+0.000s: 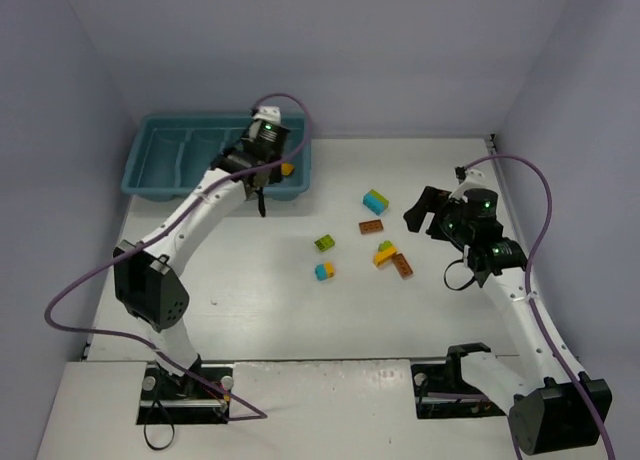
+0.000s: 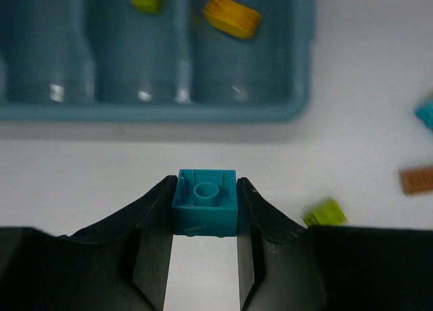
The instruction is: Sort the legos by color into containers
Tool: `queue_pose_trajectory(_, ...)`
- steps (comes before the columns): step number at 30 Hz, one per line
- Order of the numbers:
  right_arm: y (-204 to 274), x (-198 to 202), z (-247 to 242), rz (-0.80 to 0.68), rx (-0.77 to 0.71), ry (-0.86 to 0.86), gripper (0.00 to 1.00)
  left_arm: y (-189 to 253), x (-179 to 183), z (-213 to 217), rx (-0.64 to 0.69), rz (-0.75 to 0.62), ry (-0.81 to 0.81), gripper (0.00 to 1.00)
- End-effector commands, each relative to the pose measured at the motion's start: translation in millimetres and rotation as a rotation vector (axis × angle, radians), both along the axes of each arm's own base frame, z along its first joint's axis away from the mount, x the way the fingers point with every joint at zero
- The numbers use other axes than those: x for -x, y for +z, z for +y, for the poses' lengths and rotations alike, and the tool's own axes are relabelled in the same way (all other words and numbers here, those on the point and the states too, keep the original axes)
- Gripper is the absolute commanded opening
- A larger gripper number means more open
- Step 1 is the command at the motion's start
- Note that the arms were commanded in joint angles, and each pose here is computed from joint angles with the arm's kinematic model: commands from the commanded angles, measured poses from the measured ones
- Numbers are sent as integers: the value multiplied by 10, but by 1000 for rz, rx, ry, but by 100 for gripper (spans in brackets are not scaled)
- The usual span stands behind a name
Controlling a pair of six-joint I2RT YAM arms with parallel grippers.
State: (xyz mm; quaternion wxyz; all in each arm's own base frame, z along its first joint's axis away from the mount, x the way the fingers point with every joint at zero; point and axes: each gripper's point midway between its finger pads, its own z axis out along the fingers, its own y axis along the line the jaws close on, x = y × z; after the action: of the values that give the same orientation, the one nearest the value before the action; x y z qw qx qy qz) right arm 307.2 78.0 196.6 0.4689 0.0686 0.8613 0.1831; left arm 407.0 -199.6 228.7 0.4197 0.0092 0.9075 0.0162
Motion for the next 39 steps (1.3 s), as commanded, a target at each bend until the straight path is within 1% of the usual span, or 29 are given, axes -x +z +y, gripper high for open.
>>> queue_pose_trajectory(1, 279, -146, 36, -83, -5, 20, 79, 297, -522, 610, -124, -124, 64, 0)
queue_pose_trajectory(2, 283, -153, 32, -86, 0, 21, 79, 376, -704, 817, -124, -166, 108, 0)
queue_pose_trajectory(4, 269, -159, 26, -84, 4, 20, 80, 436, -945, 989, -149, -207, 130, 0)
queue_pose_trajectory(5, 253, -168, 27, -80, 6, 21, 80, 489, -1100, 1154, -145, -243, 162, 0)
queue_pose_trajectory(9, 221, -183, 31, -67, 6, 22, 80, 553, -1518, 1478, -152, -310, 223, 0)
queue_pose_trajectory(10, 224, -186, 31, -66, 2, 20, 80, 443, -1621, 1526, -156, -297, 232, 0)
queue_pose_trajectory(11, 229, -182, 41, -67, -1, 23, 80, 542, -1724, 1631, -139, -331, 249, 0)
queue_pose_trajectory(12, 219, -178, 51, -64, -4, 29, 80, 464, -1805, 1684, -140, -328, 260, 0)
queue_pose_trajectory(17, 215, -178, 61, -58, -14, 26, 80, 481, -2112, 1916, -115, -406, 276, 0)
queue_pose_trajectory(18, 211, -181, 61, -55, -18, 22, 80, 376, -2182, 1958, -106, -394, 267, 0)
queue_pose_trajectory(22, 198, -186, 78, -44, -35, 20, 80, 250, -2319, 2090, -106, -390, 275, 0)
queue_pose_trajectory(24, 186, -165, 93, -39, -47, 21, 80, 145, -2381, 2109, -110, -383, 261, 7)
queue_pose_trajectory(26, 170, -146, 94, -35, -53, 18, 80, 117, -2437, 2157, -105, -392, 257, 10)
queue_pose_trajectory(28, 160, -128, 95, -34, -57, 17, 80, 16, -2499, 2201, -96, -383, 255, 17)
queue_pose_trajectory(29, 149, -127, 88, -31, -54, 13, 80, -67, -2524, 2206, -94, -373, 256, 19)
queue_pose_trajectory(30, 141, -121, 79, -30, -52, 9, 80, -81, -2539, 2220, -92, -375, 257, 23)
queue_pose_trajectory(31, 141, -120, 71, -31, -50, 5, 80, -98, -2566, 2221, -84, -381, 247, 32)
queue_pose_trajectory(33, 134, -113, 55, -29, -47, -4, 80, -111, -2611, 2221, -84, -390, 241, 41)
queue_pose_trajectory(34, 134, -112, 56, -29, -48, -4, 80, -118, -2627, 2248, -84, -392, 244, 47)
queue_pose_trajectory(36, 124, -108, 55, -26, -47, -4, 80, -160, -2658, 2276, -78, -389, 247, 49)
queue_pose_trajectory(37, 122, -105, 57, -24, -48, -3, 80, -163, -2675, 2289, -70, -392, 246, 53)
queue_pose_trajectory(39, 127, -110, 49, -27, -45, -6, 80, -123, -2681, 2298, -59, -403, 250, 56)
